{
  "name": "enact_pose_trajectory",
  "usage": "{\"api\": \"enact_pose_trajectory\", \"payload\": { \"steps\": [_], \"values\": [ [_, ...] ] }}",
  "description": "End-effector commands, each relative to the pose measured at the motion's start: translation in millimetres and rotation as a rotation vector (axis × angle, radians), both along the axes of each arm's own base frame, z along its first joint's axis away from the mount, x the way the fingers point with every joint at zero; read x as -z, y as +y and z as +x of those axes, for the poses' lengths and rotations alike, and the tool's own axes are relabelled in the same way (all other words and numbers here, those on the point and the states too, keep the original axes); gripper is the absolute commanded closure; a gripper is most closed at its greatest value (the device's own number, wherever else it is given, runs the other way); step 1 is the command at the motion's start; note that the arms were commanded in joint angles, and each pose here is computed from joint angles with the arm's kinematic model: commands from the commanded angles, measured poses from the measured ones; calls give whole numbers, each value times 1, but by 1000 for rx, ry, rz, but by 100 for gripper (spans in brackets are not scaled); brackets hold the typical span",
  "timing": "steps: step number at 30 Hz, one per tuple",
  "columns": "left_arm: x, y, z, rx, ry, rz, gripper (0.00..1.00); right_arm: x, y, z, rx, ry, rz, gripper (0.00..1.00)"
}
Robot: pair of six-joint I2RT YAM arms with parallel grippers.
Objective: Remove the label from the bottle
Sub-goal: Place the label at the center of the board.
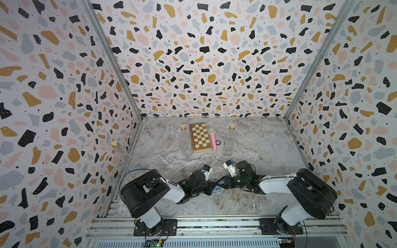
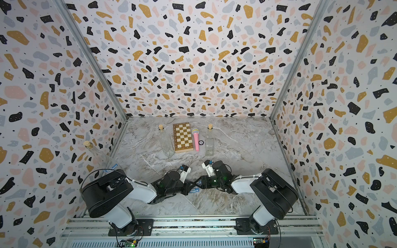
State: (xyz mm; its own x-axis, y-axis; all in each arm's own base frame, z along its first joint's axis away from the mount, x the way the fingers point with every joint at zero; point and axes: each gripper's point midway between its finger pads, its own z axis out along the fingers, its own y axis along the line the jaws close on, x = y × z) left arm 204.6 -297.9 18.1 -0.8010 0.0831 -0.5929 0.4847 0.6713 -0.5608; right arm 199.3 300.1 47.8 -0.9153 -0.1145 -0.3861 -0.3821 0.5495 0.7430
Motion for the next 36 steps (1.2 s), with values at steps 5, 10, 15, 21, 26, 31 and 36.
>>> {"api": "enact_pose_trajectory", "payload": {
  "steps": [5, 10, 15, 21, 26, 31, 36],
  "values": [
    [49, 33, -28, 0, 139, 166, 94, -10, -2, 10, 20, -50, -17, 42],
    [50, 33, -28, 2, 141, 167, 94, -11, -3, 12, 26, -58, -27, 39],
    [50, 32, -28, 5, 140, 165, 94, -14, -5, 15, 33, -72, -36, 37],
    [47, 31, -28, 6, 135, 160, 94, -15, -12, 20, 51, -93, -74, 37],
    [41, 32, -26, 2, 119, 156, 94, -20, -20, 28, 72, -132, -117, 37],
    [17, 25, -18, -2, 76, 128, 93, -34, -25, 35, 92, -193, -136, 36],
    [-29, 19, -3, -9, -23, 104, 91, -46, -31, 36, 105, -251, -146, 36]
  ]
}}
